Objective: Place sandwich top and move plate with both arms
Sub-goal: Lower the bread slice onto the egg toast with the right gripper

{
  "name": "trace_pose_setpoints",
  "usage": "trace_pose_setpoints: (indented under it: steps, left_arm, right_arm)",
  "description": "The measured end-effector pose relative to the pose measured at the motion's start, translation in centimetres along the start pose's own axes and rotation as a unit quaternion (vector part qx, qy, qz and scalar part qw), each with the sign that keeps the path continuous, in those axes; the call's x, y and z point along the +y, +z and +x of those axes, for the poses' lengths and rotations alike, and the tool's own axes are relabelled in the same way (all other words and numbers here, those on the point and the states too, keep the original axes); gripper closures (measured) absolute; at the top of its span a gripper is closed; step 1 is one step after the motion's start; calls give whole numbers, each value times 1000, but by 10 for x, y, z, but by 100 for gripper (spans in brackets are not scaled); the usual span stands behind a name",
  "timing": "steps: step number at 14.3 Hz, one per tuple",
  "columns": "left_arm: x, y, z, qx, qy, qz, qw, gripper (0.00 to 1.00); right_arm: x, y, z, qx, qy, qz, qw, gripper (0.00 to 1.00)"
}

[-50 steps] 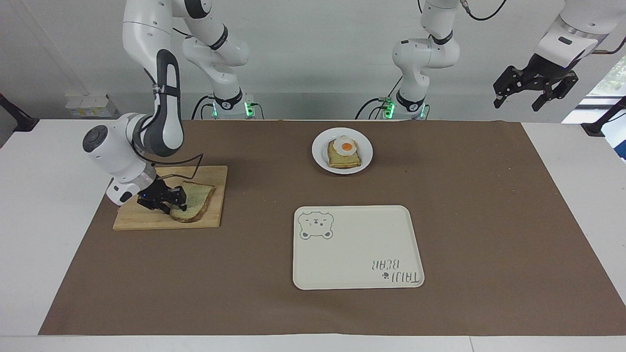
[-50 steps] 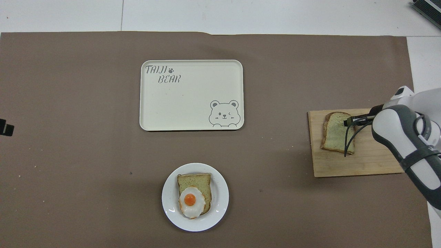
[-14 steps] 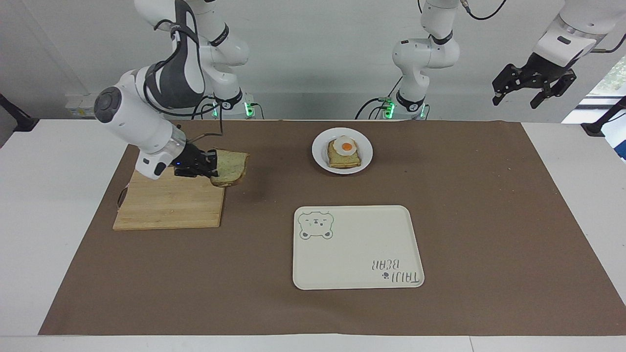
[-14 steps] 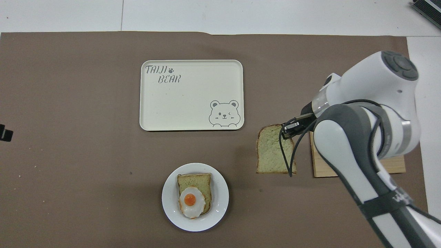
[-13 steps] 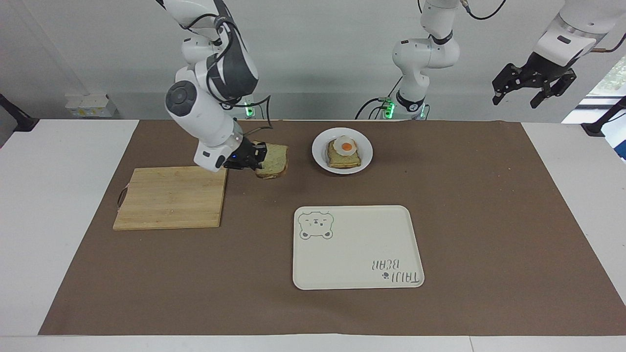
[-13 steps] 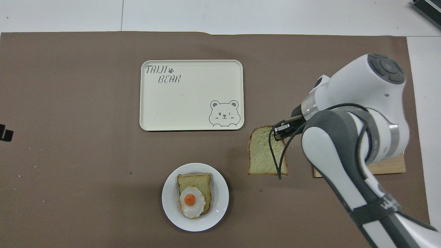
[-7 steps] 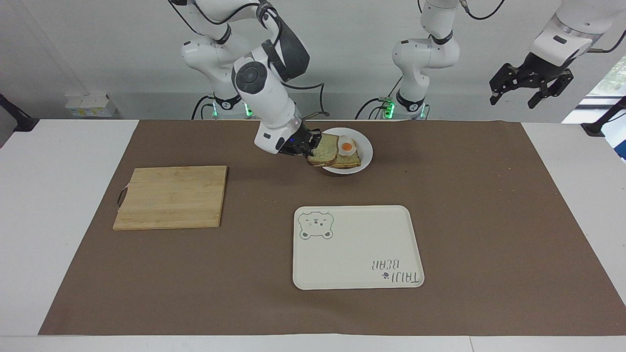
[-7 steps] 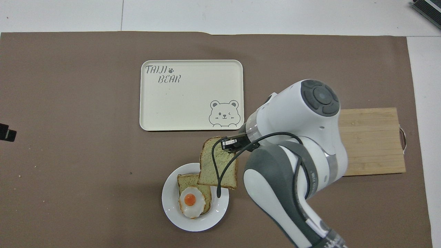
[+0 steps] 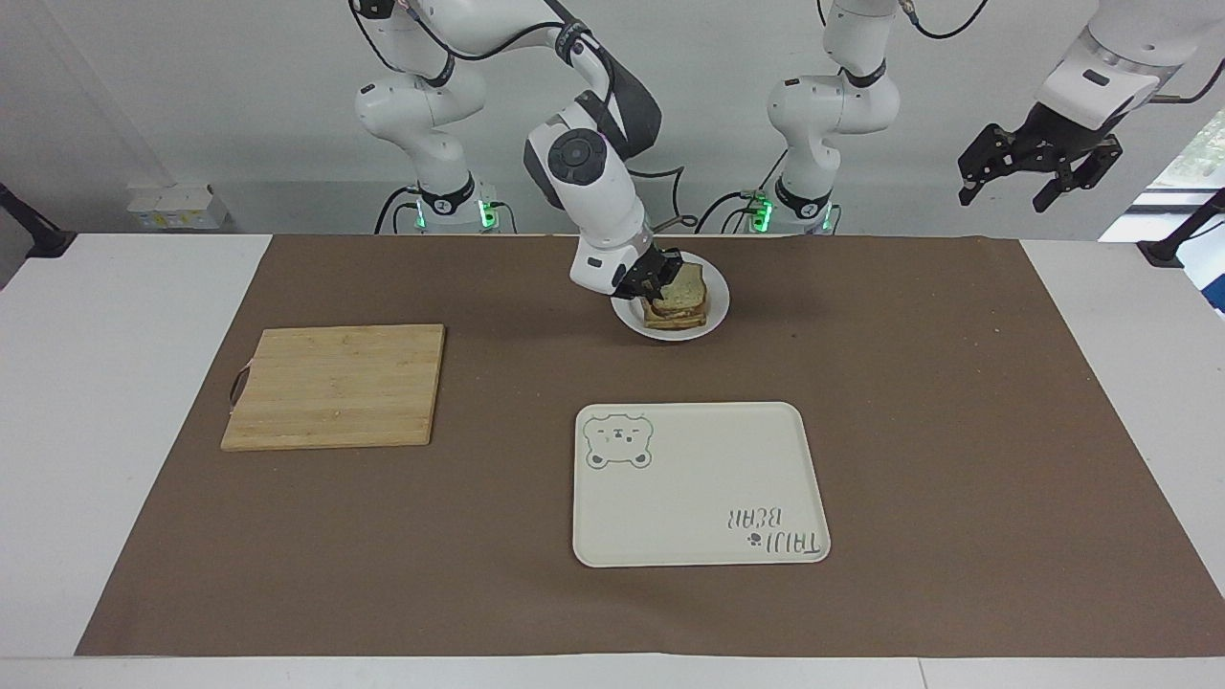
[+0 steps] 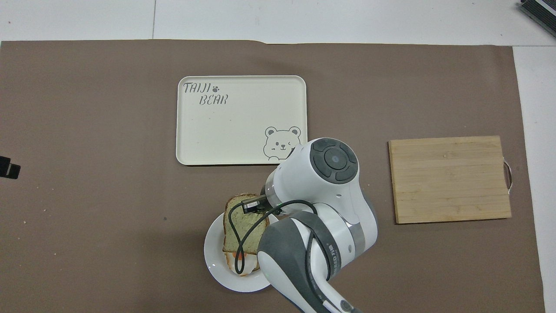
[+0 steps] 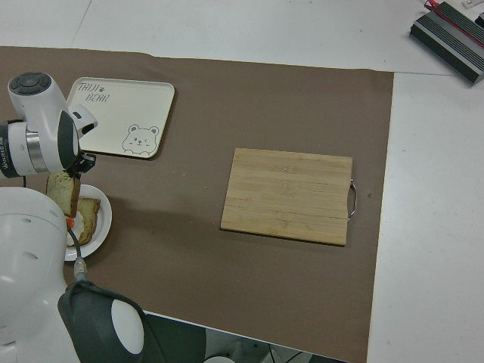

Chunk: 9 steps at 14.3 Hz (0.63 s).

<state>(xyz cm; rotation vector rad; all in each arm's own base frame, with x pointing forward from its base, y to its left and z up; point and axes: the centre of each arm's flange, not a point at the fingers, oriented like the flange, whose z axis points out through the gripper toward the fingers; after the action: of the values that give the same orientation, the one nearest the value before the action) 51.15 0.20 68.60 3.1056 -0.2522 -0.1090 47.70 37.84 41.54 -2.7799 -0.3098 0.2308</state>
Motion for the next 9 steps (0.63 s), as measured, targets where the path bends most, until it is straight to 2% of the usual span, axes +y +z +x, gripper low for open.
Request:
trace_pose_setpoints:
  steps: [6, 9]
  left_arm:
    - [0, 1, -1, -3, -1, -1, 1000, 0]
    - [-1, 1, -1, -4, -1, -1, 1000, 0]
  right_arm:
    - [-1, 46, 0, -6, -7, -7, 1000, 87]
    - [6, 63, 1, -8, -39, -10, 999, 87]
